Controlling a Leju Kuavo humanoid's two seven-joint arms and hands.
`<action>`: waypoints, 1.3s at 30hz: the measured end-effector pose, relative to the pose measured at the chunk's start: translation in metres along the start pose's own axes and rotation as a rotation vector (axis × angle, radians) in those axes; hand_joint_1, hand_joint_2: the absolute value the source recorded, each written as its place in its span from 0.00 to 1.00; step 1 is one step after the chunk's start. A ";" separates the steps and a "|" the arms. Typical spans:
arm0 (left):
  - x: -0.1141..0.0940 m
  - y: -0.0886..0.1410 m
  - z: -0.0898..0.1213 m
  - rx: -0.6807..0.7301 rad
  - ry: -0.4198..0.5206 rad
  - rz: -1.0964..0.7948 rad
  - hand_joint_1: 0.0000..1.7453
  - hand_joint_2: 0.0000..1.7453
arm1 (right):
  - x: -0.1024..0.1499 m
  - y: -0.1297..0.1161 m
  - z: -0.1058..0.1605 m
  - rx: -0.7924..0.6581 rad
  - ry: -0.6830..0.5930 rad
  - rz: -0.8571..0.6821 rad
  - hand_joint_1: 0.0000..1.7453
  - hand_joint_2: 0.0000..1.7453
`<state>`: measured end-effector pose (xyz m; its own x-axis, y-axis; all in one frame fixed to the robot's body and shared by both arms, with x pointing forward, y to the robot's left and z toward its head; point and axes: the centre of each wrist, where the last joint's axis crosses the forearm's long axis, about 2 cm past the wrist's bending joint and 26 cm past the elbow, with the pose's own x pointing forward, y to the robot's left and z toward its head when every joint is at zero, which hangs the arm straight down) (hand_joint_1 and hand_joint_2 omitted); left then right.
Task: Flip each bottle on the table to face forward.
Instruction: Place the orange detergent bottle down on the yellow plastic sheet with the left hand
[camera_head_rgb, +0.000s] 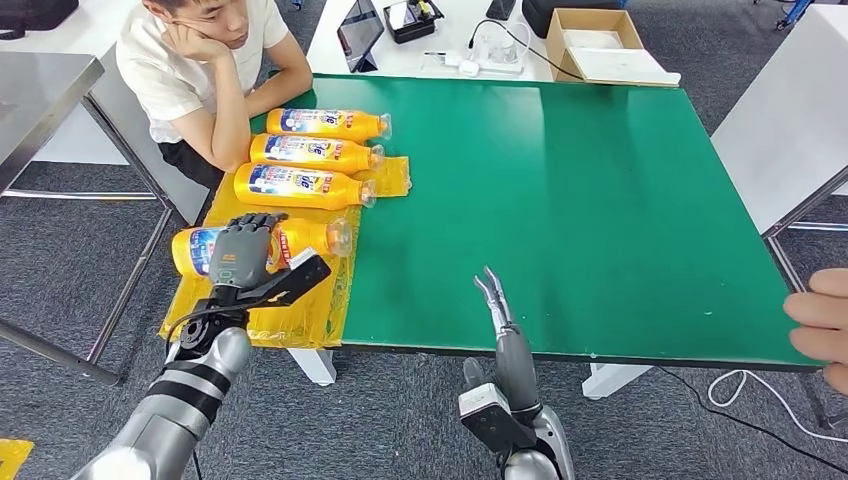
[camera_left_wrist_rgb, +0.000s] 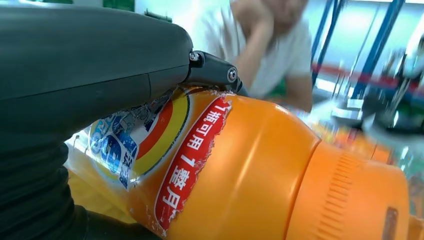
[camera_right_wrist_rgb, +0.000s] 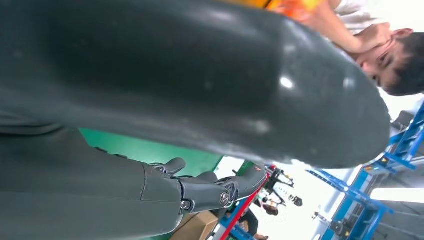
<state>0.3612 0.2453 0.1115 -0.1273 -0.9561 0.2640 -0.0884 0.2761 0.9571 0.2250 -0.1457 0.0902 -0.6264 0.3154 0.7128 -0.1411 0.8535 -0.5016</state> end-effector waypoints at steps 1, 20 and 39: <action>-0.002 -0.001 -0.005 -0.035 0.010 0.001 1.00 1.00 | 0.000 0.000 -0.002 0.002 -0.003 -0.007 0.00 0.00; -0.020 -0.006 -0.047 -0.412 0.167 0.268 0.00 0.75 | -0.014 0.020 -0.009 0.029 -0.011 -0.115 0.00 0.00; -0.017 -0.022 -0.034 -0.488 0.114 0.439 0.00 0.25 | -0.023 0.029 0.003 0.017 0.037 -0.097 0.00 0.00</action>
<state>0.3993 0.2525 0.0903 0.0581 -0.7768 0.6271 0.4089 0.5916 0.6948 0.2332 -0.1293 0.0571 -0.5802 0.2470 0.7761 -0.2133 0.8736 -0.4375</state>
